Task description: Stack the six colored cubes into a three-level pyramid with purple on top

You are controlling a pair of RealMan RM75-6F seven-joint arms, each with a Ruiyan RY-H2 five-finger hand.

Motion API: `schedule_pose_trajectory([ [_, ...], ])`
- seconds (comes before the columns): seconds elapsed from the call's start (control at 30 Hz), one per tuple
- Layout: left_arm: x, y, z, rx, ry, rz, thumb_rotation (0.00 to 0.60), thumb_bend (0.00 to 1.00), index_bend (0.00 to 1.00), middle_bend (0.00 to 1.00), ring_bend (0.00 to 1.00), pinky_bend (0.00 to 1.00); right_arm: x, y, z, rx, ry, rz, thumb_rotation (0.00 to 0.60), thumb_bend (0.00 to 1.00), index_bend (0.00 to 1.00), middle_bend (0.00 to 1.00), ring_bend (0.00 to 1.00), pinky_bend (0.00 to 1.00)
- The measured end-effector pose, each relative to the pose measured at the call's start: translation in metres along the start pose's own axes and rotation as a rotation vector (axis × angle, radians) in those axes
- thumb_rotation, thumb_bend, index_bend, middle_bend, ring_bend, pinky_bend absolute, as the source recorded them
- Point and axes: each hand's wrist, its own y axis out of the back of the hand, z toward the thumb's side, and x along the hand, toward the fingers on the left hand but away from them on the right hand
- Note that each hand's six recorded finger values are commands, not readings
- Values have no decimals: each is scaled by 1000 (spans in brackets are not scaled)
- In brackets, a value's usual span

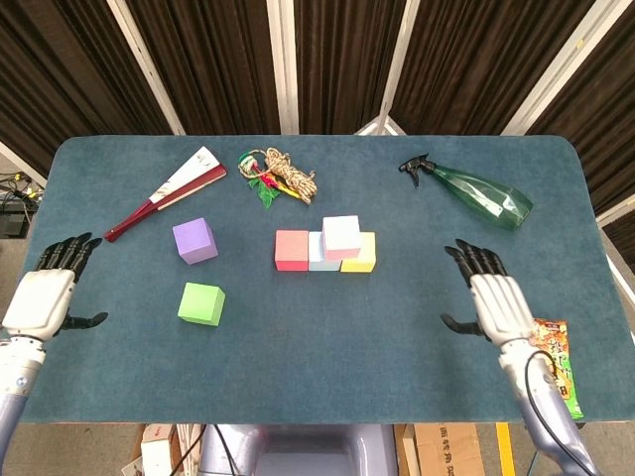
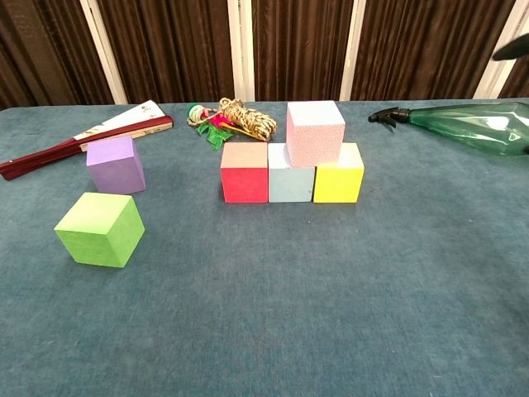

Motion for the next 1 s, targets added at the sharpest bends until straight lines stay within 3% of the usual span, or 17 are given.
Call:
schedule_pose_trajectory([
  [0.23, 8, -5, 20, 55, -53, -82, 600, 102, 71, 14, 0, 0, 50, -20, -50, -41, -2, -120, 600, 250, 110, 50, 45, 0],
  [0.37, 11, -7, 35, 66, -81, -134, 600, 84, 70, 19, 0, 0, 66, -34, -58, -41, 6, -144, 600, 250, 109, 51, 45, 0],
  [0.5, 14, -9, 47, 113, -106, -163, 600, 62, 62, 13, 0, 0, 73, -32, -58, -2, 9, -197, 600, 250, 109, 51, 45, 0],
  [0.77, 26, -28, 71, 194, -113, -236, 600, 36, 51, 10, 0, 0, 76, -40, -61, -15, -27, -149, 600, 250, 110, 50, 45, 0],
  [1.0, 46, -54, 97, 195, -139, -268, 600, 48, 59, 40, 0, 0, 75, -40, -66, -24, -59, -135, 600, 250, 109, 51, 45, 0],
])
